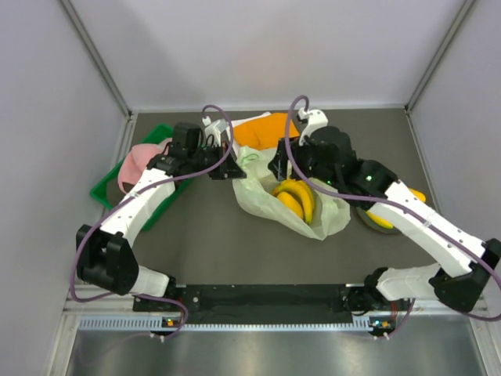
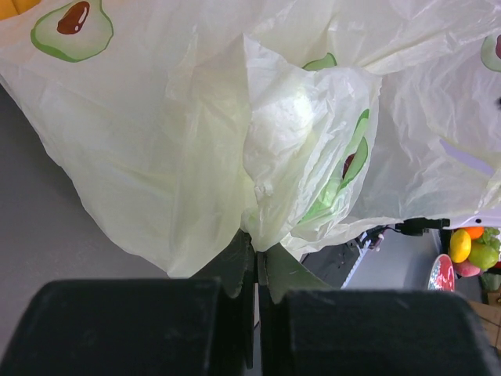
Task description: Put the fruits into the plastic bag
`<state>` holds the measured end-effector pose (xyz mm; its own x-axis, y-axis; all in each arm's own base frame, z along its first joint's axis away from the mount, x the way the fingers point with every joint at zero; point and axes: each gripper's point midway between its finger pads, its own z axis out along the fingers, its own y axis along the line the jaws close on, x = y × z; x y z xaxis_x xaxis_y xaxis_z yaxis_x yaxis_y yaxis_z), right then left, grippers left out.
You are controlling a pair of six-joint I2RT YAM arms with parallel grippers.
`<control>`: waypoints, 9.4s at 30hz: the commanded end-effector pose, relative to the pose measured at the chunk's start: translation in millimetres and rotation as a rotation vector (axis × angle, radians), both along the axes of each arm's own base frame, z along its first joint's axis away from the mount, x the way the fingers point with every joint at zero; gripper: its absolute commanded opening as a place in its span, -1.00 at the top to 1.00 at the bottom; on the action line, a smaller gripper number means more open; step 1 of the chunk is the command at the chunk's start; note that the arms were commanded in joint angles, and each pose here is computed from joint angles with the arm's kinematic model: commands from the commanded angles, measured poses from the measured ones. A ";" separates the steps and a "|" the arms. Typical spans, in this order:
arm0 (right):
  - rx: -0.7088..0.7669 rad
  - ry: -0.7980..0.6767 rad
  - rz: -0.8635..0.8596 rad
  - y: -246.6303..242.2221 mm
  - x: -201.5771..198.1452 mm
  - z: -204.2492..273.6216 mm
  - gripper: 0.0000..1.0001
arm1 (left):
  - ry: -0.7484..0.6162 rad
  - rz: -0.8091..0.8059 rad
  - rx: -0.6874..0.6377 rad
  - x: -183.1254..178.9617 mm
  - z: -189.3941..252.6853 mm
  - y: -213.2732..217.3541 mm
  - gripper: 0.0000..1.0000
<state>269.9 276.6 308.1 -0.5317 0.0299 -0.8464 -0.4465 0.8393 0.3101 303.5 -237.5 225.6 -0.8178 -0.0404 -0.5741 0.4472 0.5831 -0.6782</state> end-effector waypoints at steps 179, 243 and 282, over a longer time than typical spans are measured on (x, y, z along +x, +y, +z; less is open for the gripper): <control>0.203 0.097 -0.782 -238.3 18.8 -37.6 1.00 | -0.051 0.028 0.071 7.2 -5.7 6.3 1.00; 0.233 0.056 0.227 2.1 -55.2 26.4 1.00 | -0.010 0.044 0.132 12.7 -26.3 9.3 1.00; -0.183 0.092 -0.349 -2.2 61.8 -90.4 1.00 | -0.017 0.011 0.106 7.1 -18.8 3.3 1.00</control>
